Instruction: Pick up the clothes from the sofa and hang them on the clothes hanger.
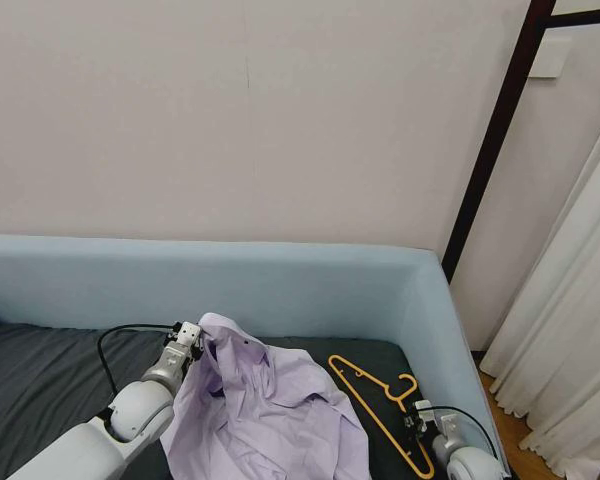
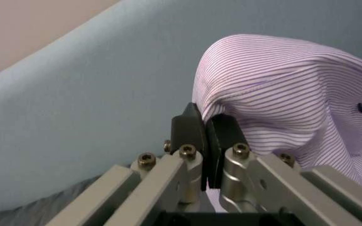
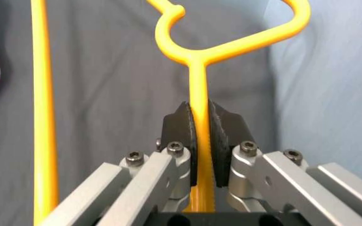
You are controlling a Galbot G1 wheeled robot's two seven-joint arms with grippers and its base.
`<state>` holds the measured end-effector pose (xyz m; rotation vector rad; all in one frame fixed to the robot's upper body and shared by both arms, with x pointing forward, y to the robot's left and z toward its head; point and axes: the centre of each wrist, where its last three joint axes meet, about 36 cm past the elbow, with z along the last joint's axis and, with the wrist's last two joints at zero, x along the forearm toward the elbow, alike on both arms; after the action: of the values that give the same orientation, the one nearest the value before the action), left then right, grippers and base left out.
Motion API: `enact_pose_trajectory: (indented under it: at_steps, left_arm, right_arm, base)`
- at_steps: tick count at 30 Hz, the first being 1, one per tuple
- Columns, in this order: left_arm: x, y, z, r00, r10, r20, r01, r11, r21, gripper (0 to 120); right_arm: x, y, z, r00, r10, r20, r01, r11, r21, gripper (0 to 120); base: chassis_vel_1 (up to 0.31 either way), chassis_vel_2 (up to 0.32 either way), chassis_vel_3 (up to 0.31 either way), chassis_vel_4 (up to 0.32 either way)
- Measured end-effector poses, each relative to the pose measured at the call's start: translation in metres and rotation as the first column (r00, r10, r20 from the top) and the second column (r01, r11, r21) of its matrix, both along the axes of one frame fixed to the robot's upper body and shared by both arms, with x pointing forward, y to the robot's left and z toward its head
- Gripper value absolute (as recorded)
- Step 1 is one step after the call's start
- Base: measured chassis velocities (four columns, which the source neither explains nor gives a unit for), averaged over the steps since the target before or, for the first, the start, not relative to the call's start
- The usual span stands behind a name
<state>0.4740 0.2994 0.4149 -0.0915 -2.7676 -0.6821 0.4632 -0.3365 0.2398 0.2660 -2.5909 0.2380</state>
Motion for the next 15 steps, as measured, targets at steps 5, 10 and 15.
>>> enact_pose_trajectory:
  at_steps: [5,10,15]
  left_arm:
    - [-0.001,0.002,0.005,1.000,-0.008,-0.006,0.008,1.000,0.005,0]
    - [-0.002,0.006,0.010,1.000,-0.012,-0.013,0.012,1.000,0.000,0]
    - [-0.004,0.007,0.023,0.999,-0.019,-0.029,0.018,1.000,-0.020,0]
  right_arm:
    - [-0.008,-0.002,0.030,0.986,0.073,0.150,-0.061,0.995,-0.080,5]
    - [-0.017,0.000,0.049,0.952,0.151,0.268,-0.110,0.981,-0.160,5]
    - [-0.033,0.015,0.064,0.863,0.308,0.400,-0.203,0.937,-0.283,5]
  base:
    - [0.000,0.000,0.000,0.000]
    - [0.000,0.000,0.000,0.000]
    - [0.000,0.000,0.000,0.000]
